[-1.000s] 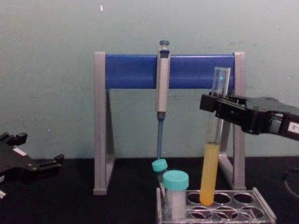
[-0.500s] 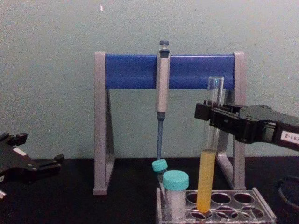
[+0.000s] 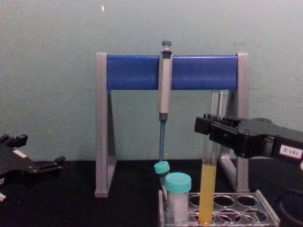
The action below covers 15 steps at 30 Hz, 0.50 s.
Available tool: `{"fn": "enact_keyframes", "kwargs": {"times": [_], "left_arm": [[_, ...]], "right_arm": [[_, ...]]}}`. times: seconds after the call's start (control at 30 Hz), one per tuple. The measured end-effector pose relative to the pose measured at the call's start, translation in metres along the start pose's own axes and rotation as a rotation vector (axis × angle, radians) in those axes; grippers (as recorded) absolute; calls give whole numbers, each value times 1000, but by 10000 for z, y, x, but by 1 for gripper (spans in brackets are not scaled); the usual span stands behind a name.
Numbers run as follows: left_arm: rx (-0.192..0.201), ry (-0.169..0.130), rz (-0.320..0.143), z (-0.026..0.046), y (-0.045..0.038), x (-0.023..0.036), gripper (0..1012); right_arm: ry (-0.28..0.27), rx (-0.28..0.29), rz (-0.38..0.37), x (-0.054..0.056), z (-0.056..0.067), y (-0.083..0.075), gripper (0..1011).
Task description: Pick up the test tube from the test tube rack, shake it, then place it back into the test tube rack.
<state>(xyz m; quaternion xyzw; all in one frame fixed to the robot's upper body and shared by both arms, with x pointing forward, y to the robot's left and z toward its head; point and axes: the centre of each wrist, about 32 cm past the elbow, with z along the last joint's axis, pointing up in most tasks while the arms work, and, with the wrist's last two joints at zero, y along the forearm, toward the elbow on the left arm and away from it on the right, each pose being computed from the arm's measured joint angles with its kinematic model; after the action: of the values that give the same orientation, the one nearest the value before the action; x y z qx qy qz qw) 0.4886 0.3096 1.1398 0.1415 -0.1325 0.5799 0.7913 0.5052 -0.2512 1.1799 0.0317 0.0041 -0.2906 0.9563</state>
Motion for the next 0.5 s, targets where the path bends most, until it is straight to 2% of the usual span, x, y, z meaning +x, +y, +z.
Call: {"fn": "enact_keyframes", "kwargs": {"times": [0.5], "left_arm": [[0,0,0,0,0,0,1001]], "right_arm": [[2,-30,-11,-2,-119,25,234]]}}
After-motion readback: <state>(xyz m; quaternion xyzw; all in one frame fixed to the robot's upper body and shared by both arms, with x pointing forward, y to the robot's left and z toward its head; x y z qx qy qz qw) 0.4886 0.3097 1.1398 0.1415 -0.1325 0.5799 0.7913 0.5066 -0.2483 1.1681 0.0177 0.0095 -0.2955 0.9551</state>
